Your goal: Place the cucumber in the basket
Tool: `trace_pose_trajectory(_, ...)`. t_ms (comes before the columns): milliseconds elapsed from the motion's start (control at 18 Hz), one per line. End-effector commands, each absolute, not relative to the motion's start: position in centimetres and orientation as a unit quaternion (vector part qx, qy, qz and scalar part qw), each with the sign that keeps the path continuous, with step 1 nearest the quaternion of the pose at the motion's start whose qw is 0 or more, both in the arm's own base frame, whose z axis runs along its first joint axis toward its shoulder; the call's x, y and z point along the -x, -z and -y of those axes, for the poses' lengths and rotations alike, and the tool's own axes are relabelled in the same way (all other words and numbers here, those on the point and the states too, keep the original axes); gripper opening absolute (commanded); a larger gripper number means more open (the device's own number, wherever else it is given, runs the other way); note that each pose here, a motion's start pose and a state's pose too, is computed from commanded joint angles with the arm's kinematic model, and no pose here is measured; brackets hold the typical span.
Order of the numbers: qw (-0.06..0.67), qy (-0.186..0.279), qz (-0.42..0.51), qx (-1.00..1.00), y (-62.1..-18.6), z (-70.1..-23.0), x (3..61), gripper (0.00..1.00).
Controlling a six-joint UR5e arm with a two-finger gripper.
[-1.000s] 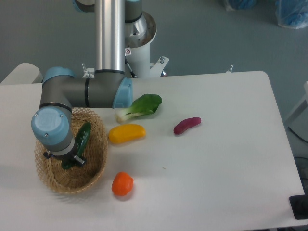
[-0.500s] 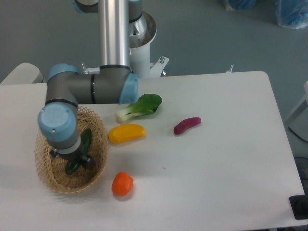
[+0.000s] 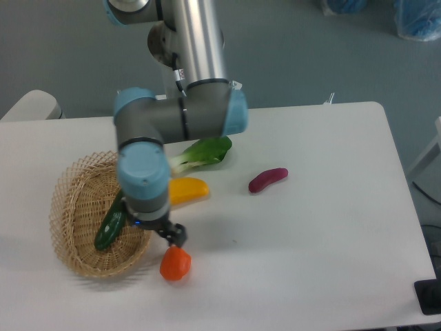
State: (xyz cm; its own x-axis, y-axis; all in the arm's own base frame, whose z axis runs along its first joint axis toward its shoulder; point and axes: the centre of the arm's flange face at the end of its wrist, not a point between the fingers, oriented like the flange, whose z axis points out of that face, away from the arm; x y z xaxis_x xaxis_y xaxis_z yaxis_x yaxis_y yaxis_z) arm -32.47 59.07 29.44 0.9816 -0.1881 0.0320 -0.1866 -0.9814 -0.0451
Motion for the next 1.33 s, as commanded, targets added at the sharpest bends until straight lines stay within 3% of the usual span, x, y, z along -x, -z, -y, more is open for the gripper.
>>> trace_pose_trajectory(389,0.015,0.004,-0.174,0.985,-28.7,-54.3,42.8,1.00)
trace_pose_trajectory(722,0.015,-0.003,-0.214,0.977,-27.1,-53.1,49.2,1.00)
trace_pose_trajectory(1333,0.006,-0.002,-0.246,0.969,-26.0,-51.7,50.8,1.00)
